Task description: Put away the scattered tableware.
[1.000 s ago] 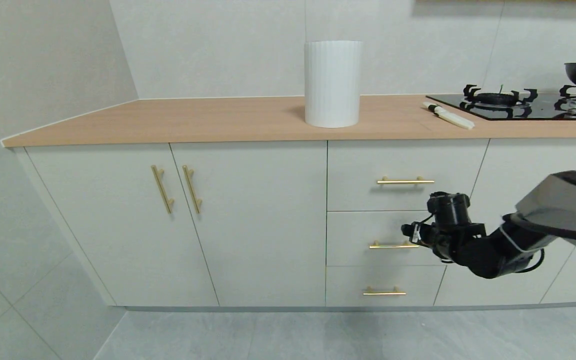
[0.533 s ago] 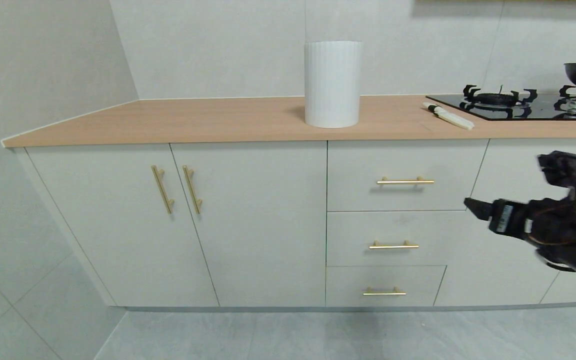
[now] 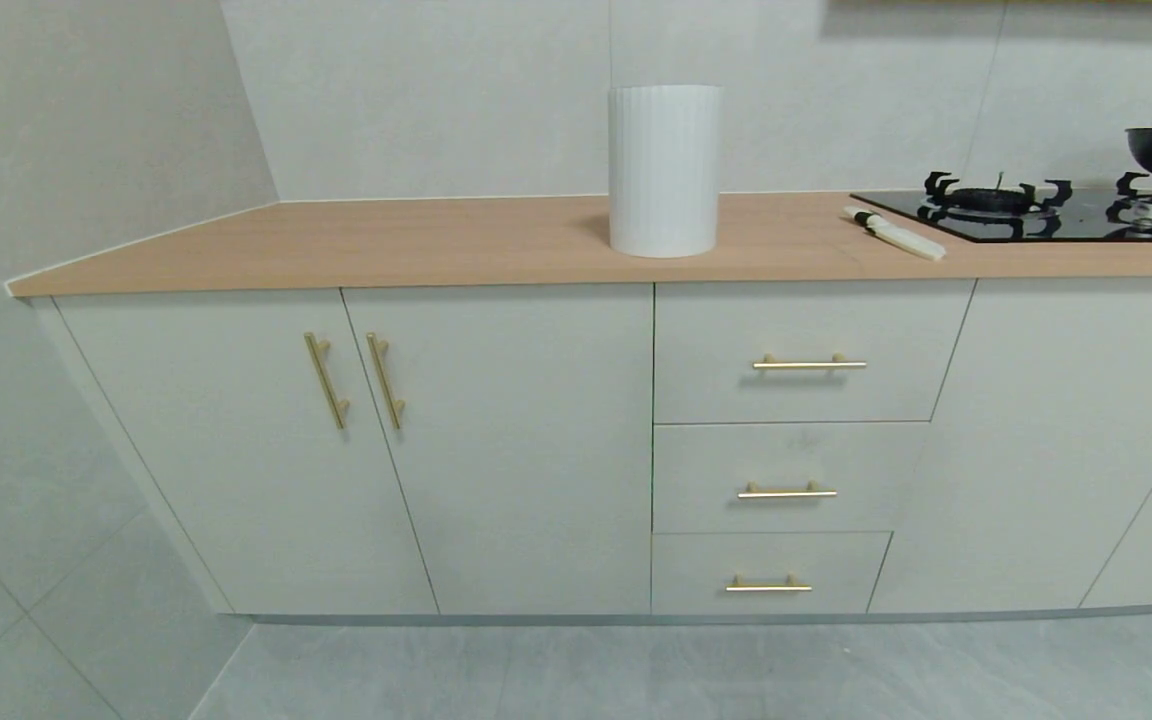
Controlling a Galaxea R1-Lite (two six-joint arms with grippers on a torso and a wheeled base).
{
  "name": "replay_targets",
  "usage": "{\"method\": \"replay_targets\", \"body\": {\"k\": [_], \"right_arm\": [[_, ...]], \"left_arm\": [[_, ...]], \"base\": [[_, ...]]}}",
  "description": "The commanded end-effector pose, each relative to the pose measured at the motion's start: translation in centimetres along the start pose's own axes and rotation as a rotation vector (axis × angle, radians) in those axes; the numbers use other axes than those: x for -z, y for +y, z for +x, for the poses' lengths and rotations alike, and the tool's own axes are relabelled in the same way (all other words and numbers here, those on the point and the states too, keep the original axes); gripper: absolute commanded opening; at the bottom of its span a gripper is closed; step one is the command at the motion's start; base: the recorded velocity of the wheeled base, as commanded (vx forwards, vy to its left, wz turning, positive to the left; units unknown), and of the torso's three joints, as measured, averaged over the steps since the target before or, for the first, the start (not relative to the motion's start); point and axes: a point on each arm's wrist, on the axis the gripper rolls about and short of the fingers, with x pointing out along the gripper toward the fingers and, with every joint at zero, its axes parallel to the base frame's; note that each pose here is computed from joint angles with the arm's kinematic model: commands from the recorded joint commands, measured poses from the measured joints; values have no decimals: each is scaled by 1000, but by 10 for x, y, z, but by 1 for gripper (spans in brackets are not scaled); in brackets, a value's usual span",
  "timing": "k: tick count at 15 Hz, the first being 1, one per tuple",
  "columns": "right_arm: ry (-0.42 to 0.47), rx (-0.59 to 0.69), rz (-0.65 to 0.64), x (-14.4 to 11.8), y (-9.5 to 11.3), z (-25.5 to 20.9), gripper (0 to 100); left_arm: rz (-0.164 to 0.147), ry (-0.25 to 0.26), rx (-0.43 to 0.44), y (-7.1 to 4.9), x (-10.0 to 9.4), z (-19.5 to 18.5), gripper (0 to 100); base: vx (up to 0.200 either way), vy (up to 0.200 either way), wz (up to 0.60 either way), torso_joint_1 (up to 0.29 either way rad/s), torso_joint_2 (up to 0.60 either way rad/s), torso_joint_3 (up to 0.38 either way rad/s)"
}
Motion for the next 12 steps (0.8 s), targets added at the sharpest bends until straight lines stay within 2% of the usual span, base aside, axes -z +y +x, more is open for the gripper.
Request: {"method": "replay_targets", "body": {"k": [1, 3, 5, 8, 10, 11, 12], "right_arm": [[-182, 74, 10, 42, -19, -68, 100], [-202, 61, -50, 58, -20, -81, 100], [-205, 52, -46, 65, -21, -82, 100], [-122, 48, -60, 87, -20, -69, 100], [-145, -17, -63, 113, -17, -52, 100], [-145, -49, -64, 113, -16, -52, 100], [-104, -104, -70, 117, -15, -52, 100]], "left_arm": [[0, 0, -1, 0, 0, 0, 100], [1, 0, -1, 0, 0, 0, 100], [0, 0, -1, 0, 0, 0, 100], [0, 0, -1, 0, 0, 0, 100], [0, 0, -1, 0, 0, 0, 100], [0, 0, -1, 0, 0, 0, 100], [0, 0, -1, 0, 0, 0, 100]], "base": [[0, 0, 0, 0, 0, 0], [0, 0, 0, 0, 0, 0], [0, 0, 0, 0, 0, 0], [0, 0, 0, 0, 0, 0], [0, 0, 0, 0, 0, 0], [0, 0, 0, 0, 0, 0], [0, 0, 0, 0, 0, 0]]}}
